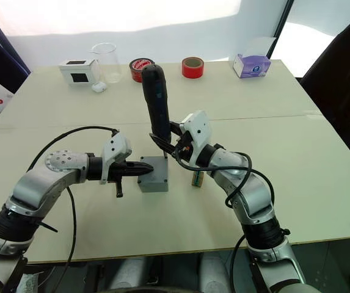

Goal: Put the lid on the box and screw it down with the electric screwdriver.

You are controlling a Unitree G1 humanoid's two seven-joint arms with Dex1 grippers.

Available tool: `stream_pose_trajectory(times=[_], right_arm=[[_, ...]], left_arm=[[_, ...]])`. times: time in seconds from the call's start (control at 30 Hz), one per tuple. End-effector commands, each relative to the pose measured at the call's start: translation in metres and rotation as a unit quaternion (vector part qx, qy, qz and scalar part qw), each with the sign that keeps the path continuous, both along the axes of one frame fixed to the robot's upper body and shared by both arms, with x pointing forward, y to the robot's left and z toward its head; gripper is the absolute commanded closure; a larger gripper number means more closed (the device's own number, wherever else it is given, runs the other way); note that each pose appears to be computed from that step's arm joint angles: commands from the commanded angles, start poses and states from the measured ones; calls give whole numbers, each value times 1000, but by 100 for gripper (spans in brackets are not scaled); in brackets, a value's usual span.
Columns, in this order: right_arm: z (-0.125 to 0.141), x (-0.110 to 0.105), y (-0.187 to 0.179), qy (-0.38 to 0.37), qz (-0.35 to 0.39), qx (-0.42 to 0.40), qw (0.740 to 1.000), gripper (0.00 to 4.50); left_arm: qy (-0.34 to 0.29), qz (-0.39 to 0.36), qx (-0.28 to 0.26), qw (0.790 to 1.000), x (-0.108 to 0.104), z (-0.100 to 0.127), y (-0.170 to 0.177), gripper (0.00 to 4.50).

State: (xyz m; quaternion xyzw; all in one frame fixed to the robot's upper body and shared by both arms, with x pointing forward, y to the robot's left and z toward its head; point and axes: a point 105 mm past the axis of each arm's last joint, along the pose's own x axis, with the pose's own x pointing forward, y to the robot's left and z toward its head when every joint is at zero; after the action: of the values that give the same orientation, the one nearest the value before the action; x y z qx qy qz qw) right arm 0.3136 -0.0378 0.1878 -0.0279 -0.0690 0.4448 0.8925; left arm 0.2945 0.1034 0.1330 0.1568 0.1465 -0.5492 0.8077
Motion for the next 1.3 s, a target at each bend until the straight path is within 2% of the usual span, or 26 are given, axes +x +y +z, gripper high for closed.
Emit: stream_pose_trajectory(times=[0.03,1.3], right_arm=[[-40,5,-8,79,-19,-26,996,275],[-55,4,-16,98,-22,-42,994,275]], left_arm=[[17,13,14,1000,-1,-14,4,450],[22,13,16,1000,-4,-19,2,450]])
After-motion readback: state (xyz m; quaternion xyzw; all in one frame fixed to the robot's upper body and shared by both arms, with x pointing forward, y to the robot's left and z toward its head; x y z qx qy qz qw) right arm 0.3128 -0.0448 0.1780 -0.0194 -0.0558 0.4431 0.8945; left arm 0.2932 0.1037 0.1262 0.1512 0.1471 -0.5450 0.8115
